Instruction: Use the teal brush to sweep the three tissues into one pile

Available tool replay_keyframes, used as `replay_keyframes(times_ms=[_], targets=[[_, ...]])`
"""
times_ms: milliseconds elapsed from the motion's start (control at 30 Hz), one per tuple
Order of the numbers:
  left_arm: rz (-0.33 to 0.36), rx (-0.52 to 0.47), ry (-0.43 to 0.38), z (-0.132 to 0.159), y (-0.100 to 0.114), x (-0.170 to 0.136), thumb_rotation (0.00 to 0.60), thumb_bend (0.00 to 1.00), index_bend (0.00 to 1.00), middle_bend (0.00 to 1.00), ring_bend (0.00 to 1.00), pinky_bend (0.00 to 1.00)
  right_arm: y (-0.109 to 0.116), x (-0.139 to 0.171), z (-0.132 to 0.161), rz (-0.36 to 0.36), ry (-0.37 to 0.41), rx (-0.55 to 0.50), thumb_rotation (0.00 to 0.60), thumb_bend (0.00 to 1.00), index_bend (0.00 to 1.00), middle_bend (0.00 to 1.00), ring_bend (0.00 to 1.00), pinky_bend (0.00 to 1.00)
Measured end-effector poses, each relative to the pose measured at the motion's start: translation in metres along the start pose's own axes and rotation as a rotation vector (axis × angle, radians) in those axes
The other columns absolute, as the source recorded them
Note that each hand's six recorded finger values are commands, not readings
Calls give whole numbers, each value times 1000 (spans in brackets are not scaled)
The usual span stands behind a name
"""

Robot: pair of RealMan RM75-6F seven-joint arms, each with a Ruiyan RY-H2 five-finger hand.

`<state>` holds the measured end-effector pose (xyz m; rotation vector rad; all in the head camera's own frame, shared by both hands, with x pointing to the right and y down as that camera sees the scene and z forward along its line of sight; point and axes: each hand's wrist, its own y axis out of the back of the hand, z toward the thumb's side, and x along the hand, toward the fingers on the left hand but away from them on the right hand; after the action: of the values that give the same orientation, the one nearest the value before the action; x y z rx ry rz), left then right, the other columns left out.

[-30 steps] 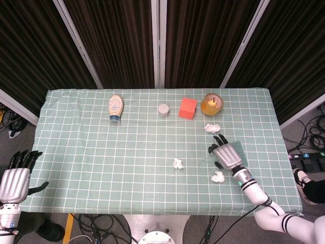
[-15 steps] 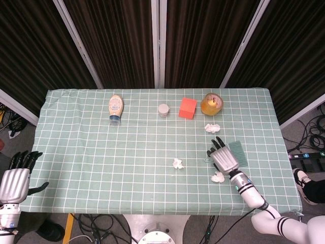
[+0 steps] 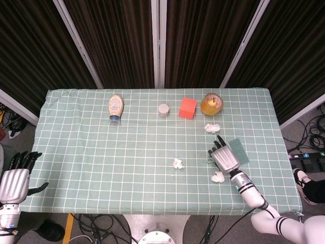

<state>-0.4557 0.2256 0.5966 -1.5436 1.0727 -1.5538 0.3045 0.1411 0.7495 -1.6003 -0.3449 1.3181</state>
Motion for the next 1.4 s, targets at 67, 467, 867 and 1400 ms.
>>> replay_keyframes(times_ms=[67,467,867,1400], targets=[[1,2,0,0,1,0,600,22,156,137,74,70,4,1,-7,-17,-12,-18,600,351,646,551,225,54],[3,28,-2,6,8,-1,600,22,156,137,74,70,55,-4,-63,-156,-34,-280,600,414,690,588,263,112],[3,61,26,10,19,-5,600,22,156,137,74,70,78,-70,-85,-130,69,-458,600,456,729,608,277,134],[-4,72,35,13,22,-3,600,21,155,137,74,70,81,-108,5,-74,337,-737,600,463,734,617,277,137]])
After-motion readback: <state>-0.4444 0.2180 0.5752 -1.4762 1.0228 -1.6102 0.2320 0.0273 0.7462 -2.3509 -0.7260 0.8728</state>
